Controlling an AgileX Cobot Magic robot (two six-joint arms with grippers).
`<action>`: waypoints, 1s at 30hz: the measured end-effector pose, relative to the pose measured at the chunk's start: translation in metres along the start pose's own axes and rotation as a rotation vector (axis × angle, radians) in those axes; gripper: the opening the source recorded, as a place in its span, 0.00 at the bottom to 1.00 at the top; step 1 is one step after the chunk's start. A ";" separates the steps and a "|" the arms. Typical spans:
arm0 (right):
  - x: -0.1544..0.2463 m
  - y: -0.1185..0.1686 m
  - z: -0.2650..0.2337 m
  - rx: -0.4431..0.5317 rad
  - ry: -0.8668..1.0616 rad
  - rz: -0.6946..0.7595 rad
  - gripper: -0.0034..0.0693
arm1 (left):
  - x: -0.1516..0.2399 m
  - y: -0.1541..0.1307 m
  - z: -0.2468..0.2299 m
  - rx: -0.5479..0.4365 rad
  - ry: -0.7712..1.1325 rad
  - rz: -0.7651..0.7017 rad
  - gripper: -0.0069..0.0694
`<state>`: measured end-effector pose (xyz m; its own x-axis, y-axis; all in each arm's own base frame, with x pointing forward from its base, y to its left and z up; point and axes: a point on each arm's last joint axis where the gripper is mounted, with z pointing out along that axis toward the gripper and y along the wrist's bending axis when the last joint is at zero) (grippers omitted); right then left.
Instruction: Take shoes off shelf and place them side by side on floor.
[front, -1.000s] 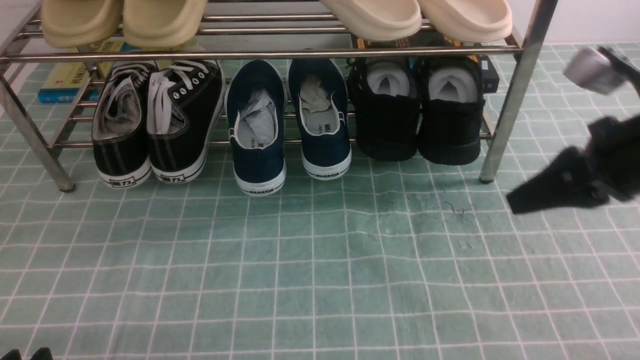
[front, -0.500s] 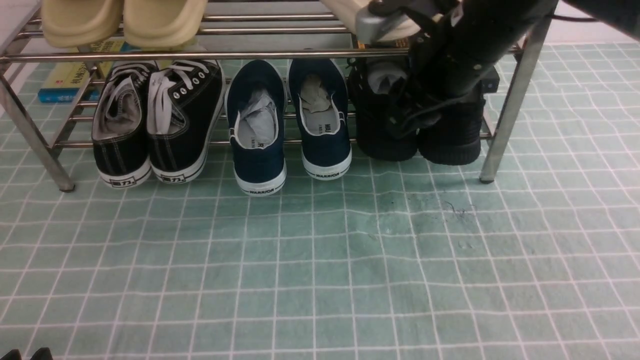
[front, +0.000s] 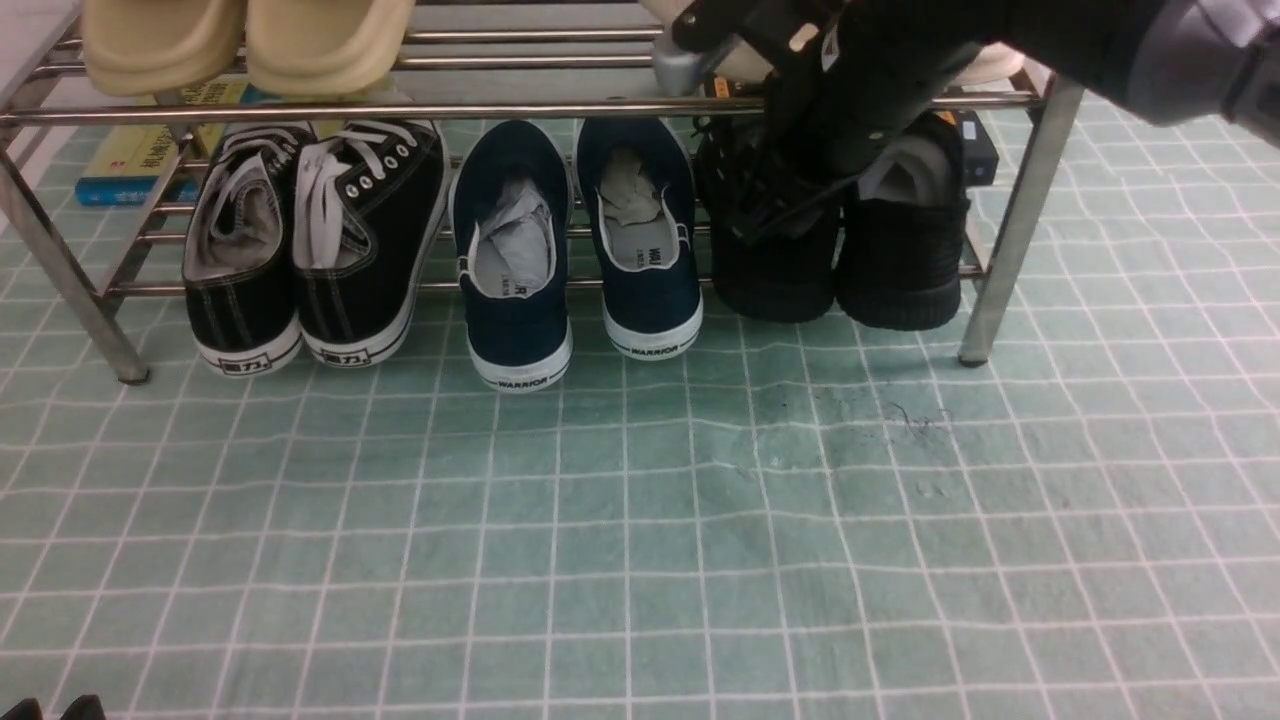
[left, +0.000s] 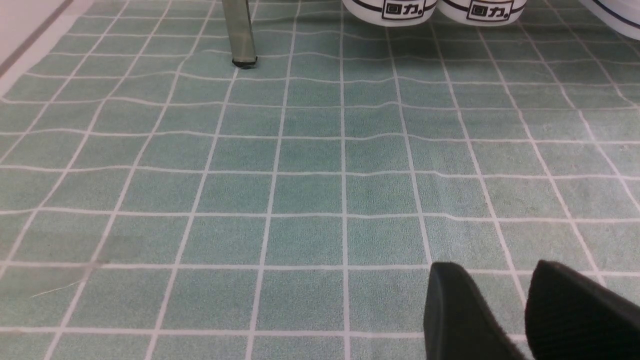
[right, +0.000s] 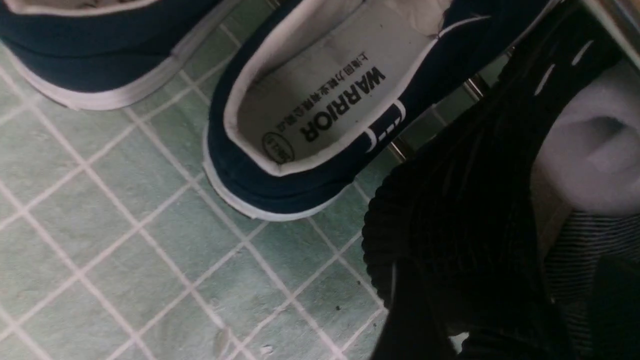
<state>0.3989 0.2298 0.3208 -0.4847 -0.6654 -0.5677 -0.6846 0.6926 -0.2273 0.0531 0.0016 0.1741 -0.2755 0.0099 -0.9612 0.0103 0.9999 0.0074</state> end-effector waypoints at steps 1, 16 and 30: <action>0.000 -0.001 0.004 0.015 0.001 -0.011 0.68 | 0.000 0.000 0.000 0.000 0.000 0.000 0.41; 0.000 -0.003 0.042 0.067 -0.044 0.142 0.80 | 0.000 0.000 0.000 0.000 0.000 0.001 0.41; 0.004 -0.004 0.055 0.091 -0.019 0.109 0.17 | 0.000 0.000 0.000 0.000 0.000 0.001 0.41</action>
<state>0.4297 0.2398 0.2755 -0.5423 -0.5801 -0.6077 -0.5758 0.7834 -0.2340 0.0531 0.0016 0.1741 -0.2755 0.0107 -0.9612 0.0102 0.9999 0.0082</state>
